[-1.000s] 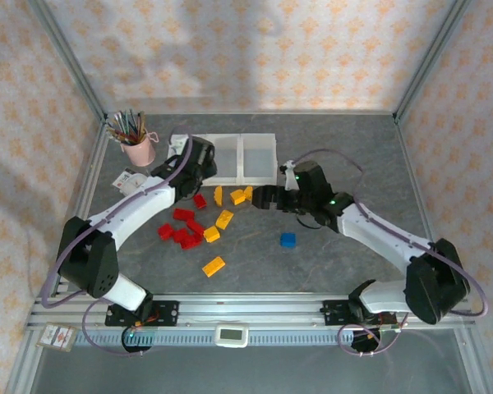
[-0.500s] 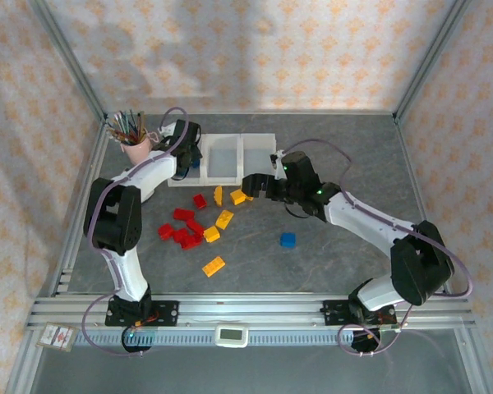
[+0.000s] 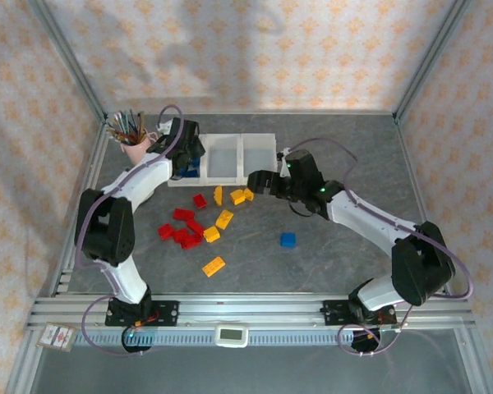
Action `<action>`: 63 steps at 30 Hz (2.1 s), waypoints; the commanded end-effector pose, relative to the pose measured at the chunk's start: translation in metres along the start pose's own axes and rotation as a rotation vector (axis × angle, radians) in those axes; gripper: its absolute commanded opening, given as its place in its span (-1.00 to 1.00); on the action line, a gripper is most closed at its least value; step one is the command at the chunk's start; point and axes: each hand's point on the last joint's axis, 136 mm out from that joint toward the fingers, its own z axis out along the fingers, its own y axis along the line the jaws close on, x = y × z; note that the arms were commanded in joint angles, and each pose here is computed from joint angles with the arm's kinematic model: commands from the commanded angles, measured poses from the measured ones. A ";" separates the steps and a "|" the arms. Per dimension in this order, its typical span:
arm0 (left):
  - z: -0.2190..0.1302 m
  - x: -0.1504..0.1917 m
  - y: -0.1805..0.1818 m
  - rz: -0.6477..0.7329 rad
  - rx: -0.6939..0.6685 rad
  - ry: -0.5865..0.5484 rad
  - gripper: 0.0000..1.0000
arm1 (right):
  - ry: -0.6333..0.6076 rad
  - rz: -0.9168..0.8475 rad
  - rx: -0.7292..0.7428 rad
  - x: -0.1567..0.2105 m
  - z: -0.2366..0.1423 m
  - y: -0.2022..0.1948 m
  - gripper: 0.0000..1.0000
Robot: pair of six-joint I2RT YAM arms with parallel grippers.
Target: Sort the legos into containers by color
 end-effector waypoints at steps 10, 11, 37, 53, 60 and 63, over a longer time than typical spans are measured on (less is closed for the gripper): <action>-0.101 0.160 -0.073 0.069 0.268 0.248 0.40 | 0.018 0.142 0.143 0.034 -0.062 -0.068 0.99; -0.107 0.176 -0.080 0.074 0.293 0.271 0.41 | 0.024 0.158 0.162 0.040 -0.067 -0.075 0.99; -0.098 0.351 -0.160 0.427 0.262 0.472 0.68 | 0.004 0.422 0.363 0.085 -0.117 -0.162 1.00; -0.084 0.366 -0.157 0.437 0.233 0.481 0.02 | 0.003 0.402 0.331 0.081 -0.115 -0.157 0.99; -0.105 0.341 -0.160 0.364 0.280 0.438 -0.23 | 0.003 0.369 0.253 0.071 -0.114 -0.140 0.99; -0.120 0.322 -0.158 0.318 0.307 0.409 -0.26 | 0.012 0.350 0.211 0.066 -0.113 -0.130 0.99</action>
